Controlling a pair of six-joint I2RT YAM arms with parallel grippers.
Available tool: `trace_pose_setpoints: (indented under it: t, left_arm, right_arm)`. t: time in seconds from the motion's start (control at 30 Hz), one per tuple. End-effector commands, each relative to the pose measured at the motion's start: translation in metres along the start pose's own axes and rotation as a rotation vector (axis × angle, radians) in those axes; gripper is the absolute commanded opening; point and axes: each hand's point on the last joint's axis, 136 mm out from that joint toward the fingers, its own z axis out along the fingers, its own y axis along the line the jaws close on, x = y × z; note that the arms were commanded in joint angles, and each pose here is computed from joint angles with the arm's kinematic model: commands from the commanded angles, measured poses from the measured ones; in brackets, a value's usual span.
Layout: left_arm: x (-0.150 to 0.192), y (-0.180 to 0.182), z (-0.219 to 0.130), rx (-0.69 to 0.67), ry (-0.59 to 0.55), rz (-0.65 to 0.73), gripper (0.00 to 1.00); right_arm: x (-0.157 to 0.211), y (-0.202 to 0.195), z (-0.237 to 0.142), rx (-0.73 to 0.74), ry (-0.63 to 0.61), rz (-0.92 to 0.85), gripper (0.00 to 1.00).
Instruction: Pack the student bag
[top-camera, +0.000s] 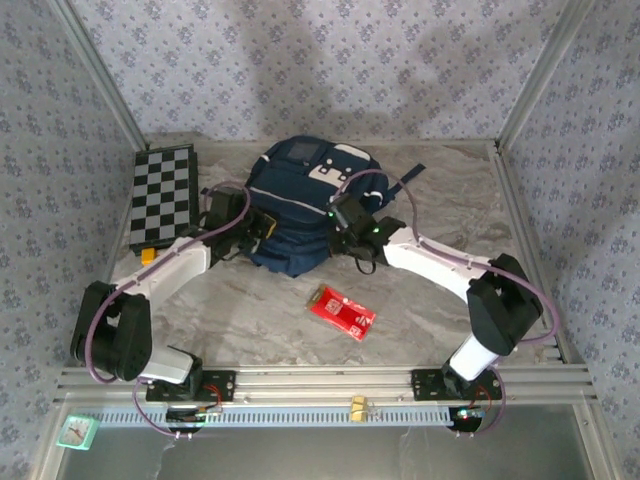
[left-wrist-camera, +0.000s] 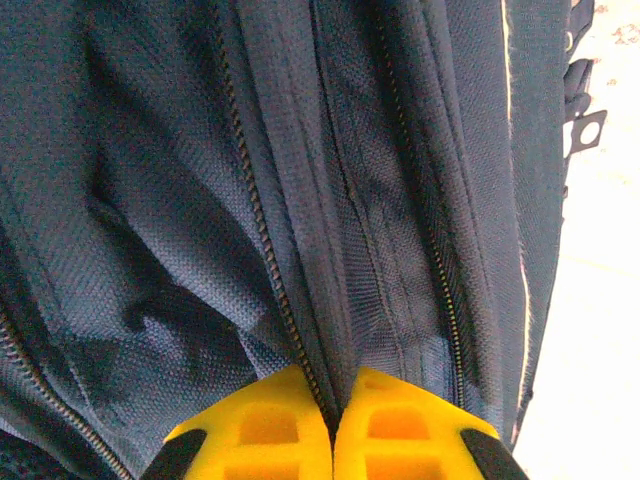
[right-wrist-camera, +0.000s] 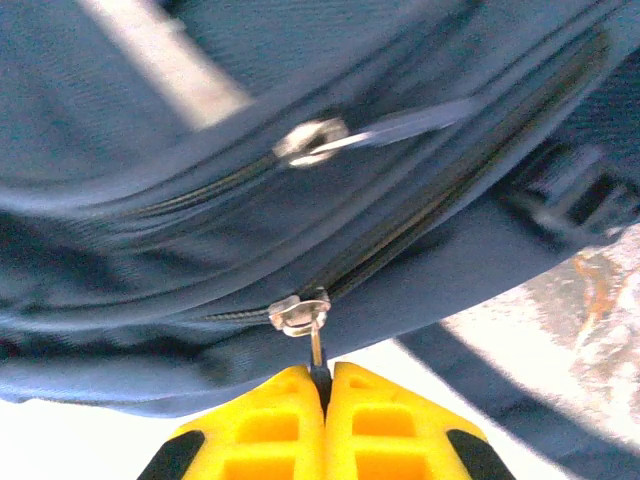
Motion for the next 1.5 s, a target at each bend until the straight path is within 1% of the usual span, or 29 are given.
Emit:
trace_pose_setpoints:
  t: [0.0,0.13,0.23,0.3,0.4,0.5,0.57,0.63,0.77,0.8,0.83,0.87,0.9,0.93,1.0,1.1,1.17,1.23,1.37,1.43,1.47]
  left_arm:
    - [-0.035,-0.005,-0.019,-0.011,-0.073,0.109,0.0]
    - [-0.056,-0.013,-0.032,-0.03,-0.078,0.216,0.0]
    - [-0.068,-0.014,-0.038,-0.058,-0.079,0.288,0.0]
    - [-0.074,-0.01,-0.039,-0.077,-0.079,0.297,0.0]
    - [-0.081,-0.006,-0.04,-0.089,-0.076,0.306,0.0]
    - [-0.091,0.0,-0.043,-0.103,-0.087,0.293,0.0]
    - [-0.093,0.0,-0.043,-0.104,-0.086,0.296,0.0]
    - [-0.091,-0.002,-0.04,-0.087,-0.069,0.304,0.0]
    - [-0.085,-0.004,-0.037,-0.063,-0.037,0.322,0.0]
    - [-0.084,-0.003,-0.039,-0.067,-0.037,0.322,0.04]
    - [-0.082,-0.002,-0.042,-0.067,-0.036,0.322,0.1]
    - [-0.08,-0.001,-0.044,-0.065,-0.034,0.322,0.16]
    - [-0.077,-0.001,-0.048,-0.06,-0.033,0.319,0.27]
    - [-0.074,0.001,-0.051,-0.057,-0.032,0.312,0.36]
    - [-0.067,0.009,-0.054,-0.067,-0.019,0.284,0.44]
    - [-0.055,0.022,-0.057,-0.086,-0.019,0.233,0.47]
    - [-0.046,0.024,-0.058,-0.084,-0.038,0.219,0.48]
    - [-0.035,0.02,-0.056,-0.069,-0.036,0.213,0.51]
    - [-0.02,0.012,-0.048,-0.049,-0.052,0.204,0.48]
    - [-0.013,0.006,-0.043,-0.028,-0.072,0.201,0.48]
    - [-0.01,0.002,-0.04,-0.019,-0.074,0.205,0.48]
  right_arm:
    - [0.009,-0.053,-0.003,0.16,0.055,0.002,0.0]
    - [0.006,-0.066,-0.009,0.189,0.034,-0.009,0.0]
    - [-0.001,-0.083,-0.001,0.18,0.028,0.052,0.0]
    - [-0.011,-0.093,0.007,0.18,0.025,0.073,0.0]
    - [-0.027,-0.102,0.016,0.22,0.009,0.046,0.0]
    - [-0.033,-0.113,0.026,0.242,0.02,0.054,0.0]
    - [-0.037,-0.112,0.027,0.238,0.021,0.047,0.0]
    - [-0.038,-0.101,0.025,0.202,0.014,0.031,0.0]
    - [-0.037,-0.085,0.014,0.12,0.023,0.055,0.0]
    - [-0.035,-0.082,0.01,0.096,0.03,0.072,0.07]
    - [-0.034,-0.079,0.006,0.073,0.034,0.09,0.17]
    - [-0.033,-0.076,0.003,0.051,0.039,0.105,0.24]
    - [-0.033,-0.071,-0.002,0.023,0.044,0.124,0.31]
    - [-0.033,-0.064,-0.006,-0.016,0.051,0.14,0.38]
    - [-0.036,-0.054,-0.013,-0.07,0.061,0.187,0.44]
    - [-0.042,-0.029,-0.012,-0.199,0.105,0.266,0.5]
    - [-0.048,-0.012,-0.006,-0.257,0.14,0.297,0.51]
    - [-0.055,0.001,0.0,-0.262,0.161,0.289,0.52]
    - [-0.074,0.021,0.014,-0.289,0.161,0.275,0.54]
    - [-0.071,0.02,0.026,-0.266,0.212,0.29,0.53]
    - [-0.072,0.023,0.03,-0.284,0.223,0.298,0.52]
